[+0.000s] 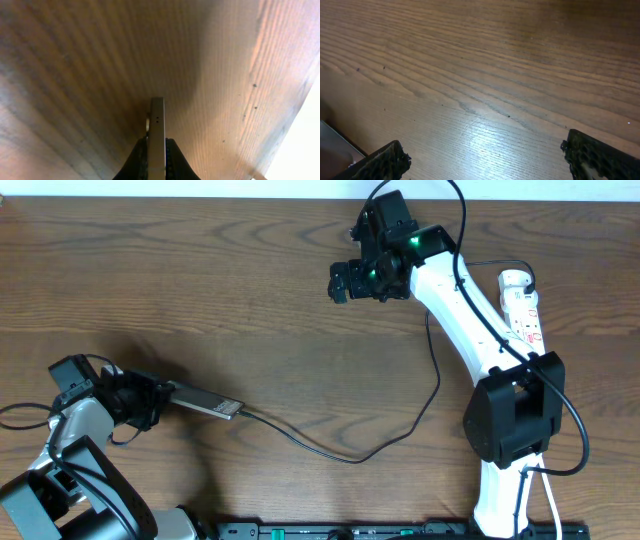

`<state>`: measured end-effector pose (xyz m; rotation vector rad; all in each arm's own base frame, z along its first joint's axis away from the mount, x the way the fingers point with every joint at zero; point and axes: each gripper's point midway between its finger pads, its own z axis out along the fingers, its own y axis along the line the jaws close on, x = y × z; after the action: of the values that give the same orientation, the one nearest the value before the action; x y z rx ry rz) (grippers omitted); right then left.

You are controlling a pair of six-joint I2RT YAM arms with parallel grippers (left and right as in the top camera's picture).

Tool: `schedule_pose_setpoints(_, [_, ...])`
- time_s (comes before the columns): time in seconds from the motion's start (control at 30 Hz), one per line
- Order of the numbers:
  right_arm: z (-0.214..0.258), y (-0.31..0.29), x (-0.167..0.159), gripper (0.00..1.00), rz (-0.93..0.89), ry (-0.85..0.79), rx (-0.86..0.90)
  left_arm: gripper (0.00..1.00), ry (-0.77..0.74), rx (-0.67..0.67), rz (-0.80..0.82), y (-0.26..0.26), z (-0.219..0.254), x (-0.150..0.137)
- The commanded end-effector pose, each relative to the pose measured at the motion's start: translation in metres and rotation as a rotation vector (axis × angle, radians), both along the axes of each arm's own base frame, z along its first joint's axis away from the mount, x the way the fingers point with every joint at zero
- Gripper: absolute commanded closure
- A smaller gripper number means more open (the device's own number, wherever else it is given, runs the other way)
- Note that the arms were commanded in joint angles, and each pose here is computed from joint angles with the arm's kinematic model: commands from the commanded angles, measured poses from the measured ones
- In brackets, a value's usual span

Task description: Plug charger to phone and switch on socket

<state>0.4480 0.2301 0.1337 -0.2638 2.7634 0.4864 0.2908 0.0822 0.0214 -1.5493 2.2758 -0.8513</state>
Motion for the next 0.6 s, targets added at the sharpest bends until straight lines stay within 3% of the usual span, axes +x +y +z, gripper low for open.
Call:
schedule_pose_setpoints(0.0, [0.0096, 0.0033, 0.0015, 0.01, -0.005, -0.023, 0.001, 0.93, 0.018, 0.044, 0.018, 0.0085, 0.0031, -0.0011])
schedule_pose_setpoints(0.57, [0.0096, 0.0034, 0.0013, 0.01, -0.004, -0.022, 0.002, 0.86, 0.042, 0.034, 0.018, 0.0061, 0.0011, -0.0059])
